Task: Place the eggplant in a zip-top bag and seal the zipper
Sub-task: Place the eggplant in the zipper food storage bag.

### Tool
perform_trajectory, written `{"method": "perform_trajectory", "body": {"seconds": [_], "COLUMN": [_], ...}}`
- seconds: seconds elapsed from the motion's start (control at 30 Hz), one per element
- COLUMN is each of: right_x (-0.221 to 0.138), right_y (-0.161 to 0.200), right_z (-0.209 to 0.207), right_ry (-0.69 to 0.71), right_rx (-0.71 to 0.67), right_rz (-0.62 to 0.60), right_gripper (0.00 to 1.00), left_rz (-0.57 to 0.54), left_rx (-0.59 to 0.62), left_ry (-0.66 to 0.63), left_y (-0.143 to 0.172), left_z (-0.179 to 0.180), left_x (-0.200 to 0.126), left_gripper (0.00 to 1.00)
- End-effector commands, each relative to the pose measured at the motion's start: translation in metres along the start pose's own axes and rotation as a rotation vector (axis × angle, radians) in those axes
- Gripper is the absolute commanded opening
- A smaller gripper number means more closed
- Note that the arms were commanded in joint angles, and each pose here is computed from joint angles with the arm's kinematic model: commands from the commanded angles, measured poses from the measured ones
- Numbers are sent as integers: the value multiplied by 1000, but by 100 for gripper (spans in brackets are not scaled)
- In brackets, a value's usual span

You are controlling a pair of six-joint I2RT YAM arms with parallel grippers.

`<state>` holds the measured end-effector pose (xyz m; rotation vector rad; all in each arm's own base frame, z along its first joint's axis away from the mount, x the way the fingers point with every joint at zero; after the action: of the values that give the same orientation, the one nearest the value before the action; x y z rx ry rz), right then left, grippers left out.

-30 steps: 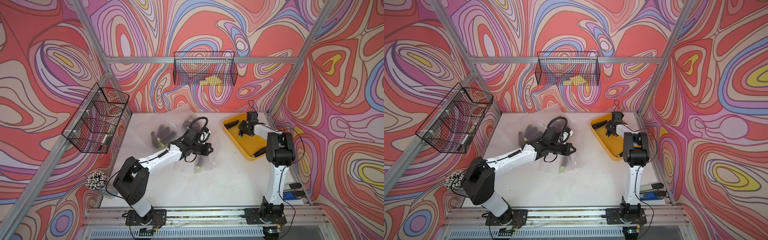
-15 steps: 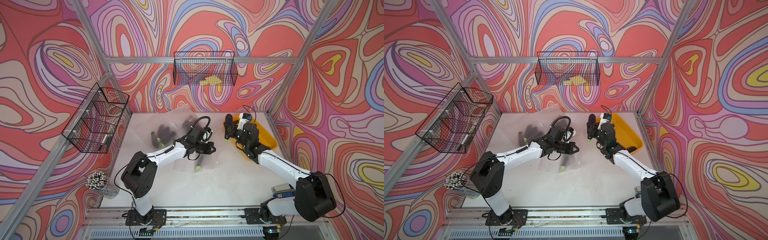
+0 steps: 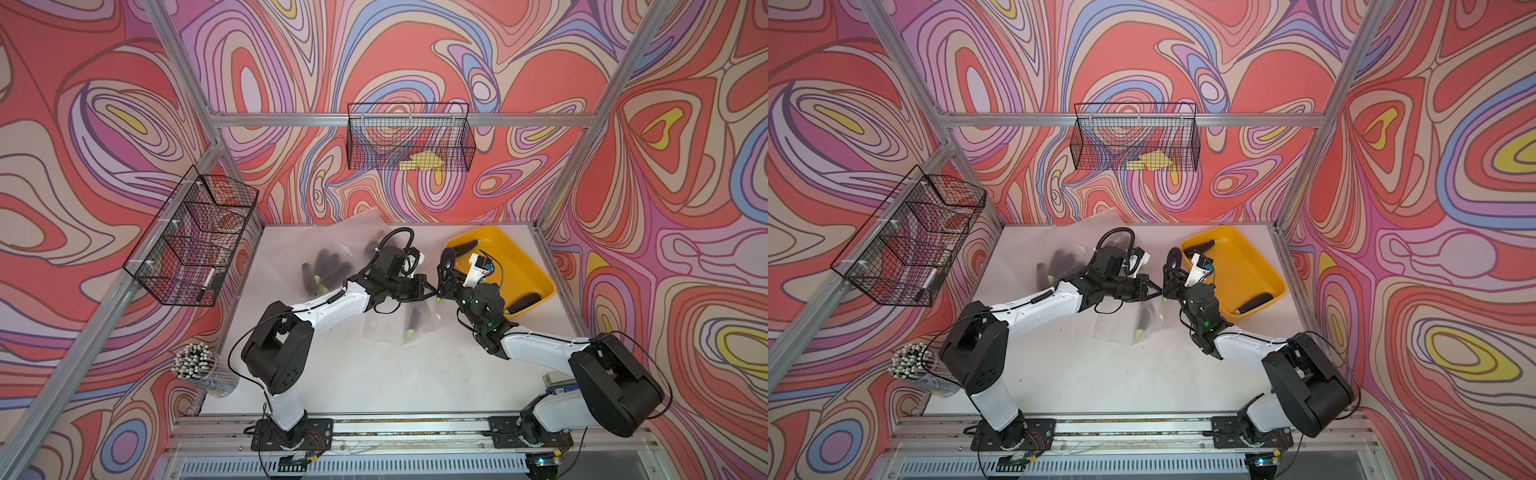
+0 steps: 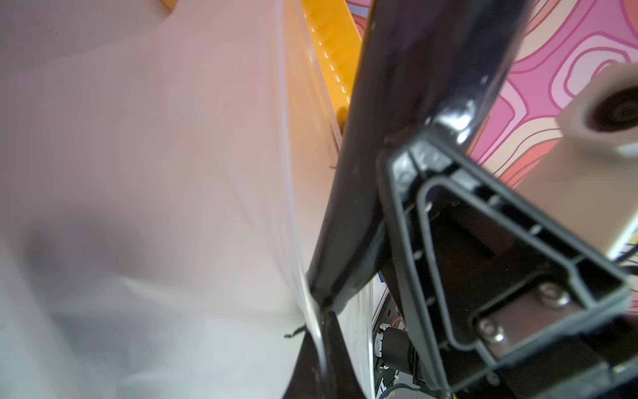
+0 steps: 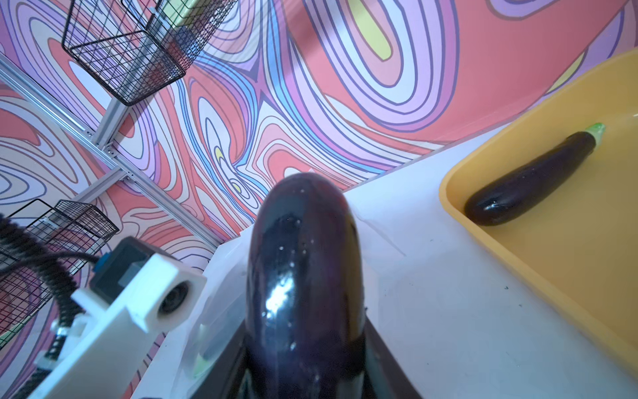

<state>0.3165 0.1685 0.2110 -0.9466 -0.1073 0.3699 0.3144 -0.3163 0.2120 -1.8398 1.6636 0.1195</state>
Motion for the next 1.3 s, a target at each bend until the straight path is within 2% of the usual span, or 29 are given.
{"method": "perform_trajectory", "body": {"seconds": [0.0,0.2,0.3,0.43,0.57,0.83,0.93,1.0,1.13,1.23,1.27], "right_x": [-11,-27,-32,-27,-17,-20,-23,-22,-14,-7,-4], "right_y": [2,18,18,25,37,45,51,58,65,66,65], "right_z": [12,14,12,7,7,-2,2,4,5,1,0], "right_ry": [-33,7,53,130,149,202,151,109,139,183,182], "right_rx": [10,7,9,-2,-14,33,12,12,32,87,101], "right_rz": [8,199,250,342,438,450,506,553,621,641,643], "right_gripper": [32,33,35,35,36,36,36,36,37,38,41], "left_rz": [-14,-32,-41,-31,-26,-59,-98,-81,-50,-69,-74], "left_rx": [-35,-27,-14,-5,9,20,22,37,91,123,127], "left_ry": [17,-7,-18,-11,-15,-69,-74,-56,-47,-70,-68], "left_y": [-4,-6,-4,-2,0,2,1,0,7,14,16], "left_z": [2,5,5,4,3,6,6,2,-9,-14,-14], "left_x": [0,0,-5,-5,-6,-14,-17,-15,-10,-13,-14], "left_gripper": [0,0,0,0,0,0,0,0,0,0,0]}}
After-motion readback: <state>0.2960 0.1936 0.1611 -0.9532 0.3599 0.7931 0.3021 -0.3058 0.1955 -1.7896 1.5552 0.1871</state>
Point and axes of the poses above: each gripper's point midway between its finger pads, its own x axis out along the fingers, its own z axis along the line the jaws close on, y = z × x, the point moved 7 cm from there along -x, back along the fingers
